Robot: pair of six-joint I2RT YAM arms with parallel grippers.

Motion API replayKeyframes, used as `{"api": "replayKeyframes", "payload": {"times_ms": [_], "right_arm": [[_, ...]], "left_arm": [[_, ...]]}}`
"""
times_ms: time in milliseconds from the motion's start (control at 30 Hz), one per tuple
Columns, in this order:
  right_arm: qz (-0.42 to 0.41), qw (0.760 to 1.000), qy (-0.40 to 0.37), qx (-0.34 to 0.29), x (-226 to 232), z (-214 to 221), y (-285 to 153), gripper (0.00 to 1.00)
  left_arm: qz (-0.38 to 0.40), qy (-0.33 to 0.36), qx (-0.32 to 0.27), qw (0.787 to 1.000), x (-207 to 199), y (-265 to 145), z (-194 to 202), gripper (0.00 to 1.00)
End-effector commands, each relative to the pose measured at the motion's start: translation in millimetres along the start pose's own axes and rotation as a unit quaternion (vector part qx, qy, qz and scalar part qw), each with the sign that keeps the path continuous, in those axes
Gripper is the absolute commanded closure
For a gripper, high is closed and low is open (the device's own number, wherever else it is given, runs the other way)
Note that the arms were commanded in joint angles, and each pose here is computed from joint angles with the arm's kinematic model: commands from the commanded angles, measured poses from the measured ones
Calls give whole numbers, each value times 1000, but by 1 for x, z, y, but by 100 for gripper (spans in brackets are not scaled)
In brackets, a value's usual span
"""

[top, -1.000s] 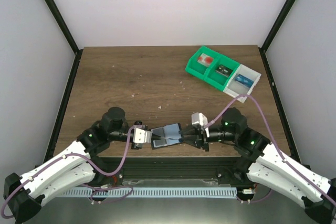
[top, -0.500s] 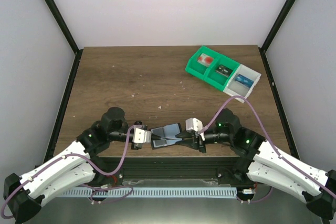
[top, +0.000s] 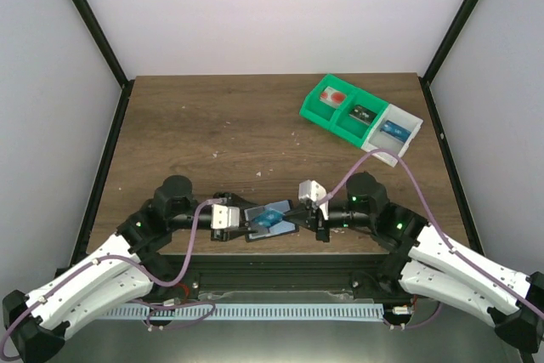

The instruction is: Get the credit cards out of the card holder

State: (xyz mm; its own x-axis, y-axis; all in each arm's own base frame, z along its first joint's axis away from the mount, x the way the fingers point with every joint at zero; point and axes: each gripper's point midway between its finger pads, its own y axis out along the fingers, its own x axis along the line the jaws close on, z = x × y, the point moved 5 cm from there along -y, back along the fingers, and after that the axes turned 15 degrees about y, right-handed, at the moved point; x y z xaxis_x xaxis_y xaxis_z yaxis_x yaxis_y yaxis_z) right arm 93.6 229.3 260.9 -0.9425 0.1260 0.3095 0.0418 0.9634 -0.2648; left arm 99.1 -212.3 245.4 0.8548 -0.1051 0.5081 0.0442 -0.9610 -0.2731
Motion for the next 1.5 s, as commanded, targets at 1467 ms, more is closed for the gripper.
{"api": "replayKeyframes", "payload": {"times_ms": [1467], "right_arm": [[482,644,484,-344,-289,-10,-239,100]], "left_arm": [[-287,-375,125,873,60,-31,55,0]]}}
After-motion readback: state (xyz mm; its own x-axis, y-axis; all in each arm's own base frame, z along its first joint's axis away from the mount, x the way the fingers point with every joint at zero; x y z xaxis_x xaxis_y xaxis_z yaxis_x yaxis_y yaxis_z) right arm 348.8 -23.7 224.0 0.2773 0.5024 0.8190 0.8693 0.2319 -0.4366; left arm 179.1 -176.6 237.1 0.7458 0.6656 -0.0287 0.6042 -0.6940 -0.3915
